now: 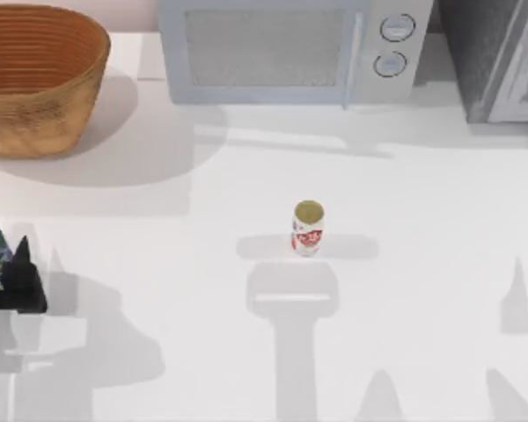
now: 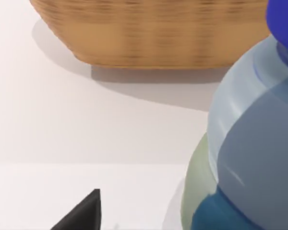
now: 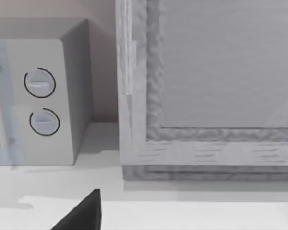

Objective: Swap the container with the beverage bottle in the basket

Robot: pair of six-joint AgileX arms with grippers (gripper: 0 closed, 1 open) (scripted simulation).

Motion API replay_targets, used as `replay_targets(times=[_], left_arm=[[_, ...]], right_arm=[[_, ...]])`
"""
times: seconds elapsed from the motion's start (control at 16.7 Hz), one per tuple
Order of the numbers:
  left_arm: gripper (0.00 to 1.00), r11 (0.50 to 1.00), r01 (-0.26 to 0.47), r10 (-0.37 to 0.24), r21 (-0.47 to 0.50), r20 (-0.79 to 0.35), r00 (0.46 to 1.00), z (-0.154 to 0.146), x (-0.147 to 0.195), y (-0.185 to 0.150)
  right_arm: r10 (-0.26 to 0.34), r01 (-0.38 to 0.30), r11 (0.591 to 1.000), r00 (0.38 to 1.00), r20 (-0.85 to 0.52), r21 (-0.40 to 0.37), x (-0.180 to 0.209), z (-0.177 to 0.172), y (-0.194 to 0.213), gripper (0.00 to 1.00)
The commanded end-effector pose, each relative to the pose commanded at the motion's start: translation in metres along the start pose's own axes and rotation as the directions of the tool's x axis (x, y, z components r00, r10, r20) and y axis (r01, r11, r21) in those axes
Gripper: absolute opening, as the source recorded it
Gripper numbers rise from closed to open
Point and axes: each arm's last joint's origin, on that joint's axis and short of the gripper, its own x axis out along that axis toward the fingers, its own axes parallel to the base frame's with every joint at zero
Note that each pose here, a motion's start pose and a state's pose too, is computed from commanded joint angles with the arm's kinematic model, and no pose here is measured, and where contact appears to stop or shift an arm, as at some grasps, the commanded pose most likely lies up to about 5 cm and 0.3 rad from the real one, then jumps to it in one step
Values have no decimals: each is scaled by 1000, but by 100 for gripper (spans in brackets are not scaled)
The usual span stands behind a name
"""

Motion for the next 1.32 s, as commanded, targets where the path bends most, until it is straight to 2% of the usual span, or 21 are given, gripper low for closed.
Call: replay_targets(times=[0.36,0.72,1.32], left_arm=[[100,1000,0,0,0,0,1000,-4,20,-1],[100,1000,0,0,0,0,1000,-5,23,-2],[25,1000,0,0,0,0,1000,-5,23,-2]], right_arm=[[0,0,1000,1000,0,0,0,0,0,100],[0,0,1000,1000,0,0,0,0,0,100],[0,0,1000,1000,0,0,0,0,0,100]])
